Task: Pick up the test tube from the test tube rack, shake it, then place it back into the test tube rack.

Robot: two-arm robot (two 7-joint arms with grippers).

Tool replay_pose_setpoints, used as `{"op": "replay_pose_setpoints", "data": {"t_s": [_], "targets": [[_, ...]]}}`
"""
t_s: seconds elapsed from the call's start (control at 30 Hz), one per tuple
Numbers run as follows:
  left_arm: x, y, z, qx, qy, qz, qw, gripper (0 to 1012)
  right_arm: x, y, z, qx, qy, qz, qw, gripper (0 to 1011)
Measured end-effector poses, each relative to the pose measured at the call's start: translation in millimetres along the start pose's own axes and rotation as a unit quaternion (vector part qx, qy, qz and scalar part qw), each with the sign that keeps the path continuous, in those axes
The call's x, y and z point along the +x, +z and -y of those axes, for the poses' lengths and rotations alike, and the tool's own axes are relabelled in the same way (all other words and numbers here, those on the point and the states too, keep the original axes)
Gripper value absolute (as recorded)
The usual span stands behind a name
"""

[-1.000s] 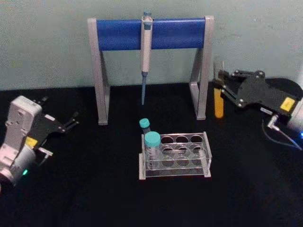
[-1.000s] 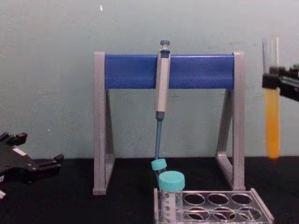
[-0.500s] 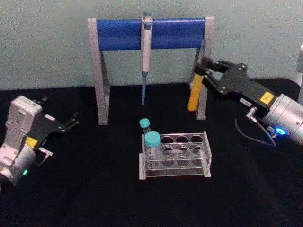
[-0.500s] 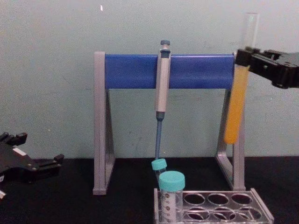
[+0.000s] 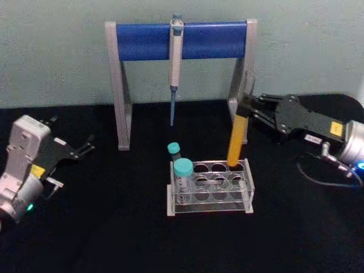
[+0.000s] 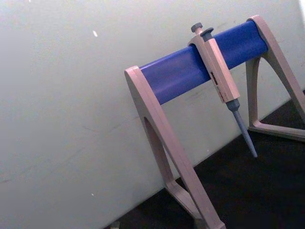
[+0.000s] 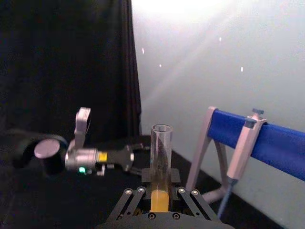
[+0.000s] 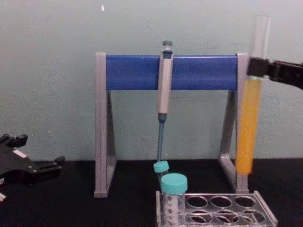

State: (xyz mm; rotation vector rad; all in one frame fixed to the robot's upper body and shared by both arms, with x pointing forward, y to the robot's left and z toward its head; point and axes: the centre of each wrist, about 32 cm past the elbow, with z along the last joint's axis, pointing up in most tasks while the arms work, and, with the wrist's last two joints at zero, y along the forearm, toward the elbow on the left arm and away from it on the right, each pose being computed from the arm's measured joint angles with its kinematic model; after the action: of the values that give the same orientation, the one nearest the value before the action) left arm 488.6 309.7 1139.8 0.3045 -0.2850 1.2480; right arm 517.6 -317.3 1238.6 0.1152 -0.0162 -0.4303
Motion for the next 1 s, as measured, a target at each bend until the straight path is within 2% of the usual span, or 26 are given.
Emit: {"op": "replay_pose_setpoints", "data": {"t_s": [0.07, 0.13, 0.2, 0.3, 0.43, 0.57, 0.7, 0.83, 1.0], "targets": [[0.0, 0.0, 0.0, 0.0, 0.0, 0.0, 1.0, 1001, 0.2, 2.2, 4.7, -0.008, 0.0, 0.012, 0.9999, 216], [0.0, 0.0, 0.0, 0.0, 0.0, 0.0, 1.0, 1001, 0.7, 4.9, 12.8, -0.02, -0.011, 0.045, 0.9987, 216], [0.0, 0.0, 0.0, 0.0, 0.0, 0.0, 1.0, 1001, 0.7, 5.3, 15.3, -0.026, -0.022, 0.064, 0.9974, 216], [0.0, 0.0, 0.0, 0.0, 0.0, 0.0, 1.0, 1002, 0.6, 4.9, 17.1, -0.033, -0.046, 0.1, 0.9934, 216], [0.0, 0.0, 0.0, 0.0, 0.0, 0.0, 1.0, 1001, 0.4, -0.8, 13.9, -0.028, -0.074, 0.126, 0.9889, 216], [0.0, 0.0, 0.0, 0.0, 0.0, 0.0, 1.0, 1001, -0.2, -7.8, 6.8, -0.011, -0.093, 0.13, 0.987, 216], [0.0, 0.0, 0.0, 0.0, 0.0, 0.0, 1.0, 1001, -0.8, -13.8, -3.2, 0.013, -0.101, 0.121, 0.9874, 216], [0.0, 0.0, 0.0, 0.0, 0.0, 0.0, 1.0, 1001, -1.0, -16.8, -8.8, 0.028, -0.096, 0.11, 0.9889, 216], [0.0, 0.0, 0.0, 0.0, 0.0, 0.0, 1.0, 1002, -1.8, -20.7, -14.2, 0.046, -0.072, 0.089, 0.9924, 216]]}}
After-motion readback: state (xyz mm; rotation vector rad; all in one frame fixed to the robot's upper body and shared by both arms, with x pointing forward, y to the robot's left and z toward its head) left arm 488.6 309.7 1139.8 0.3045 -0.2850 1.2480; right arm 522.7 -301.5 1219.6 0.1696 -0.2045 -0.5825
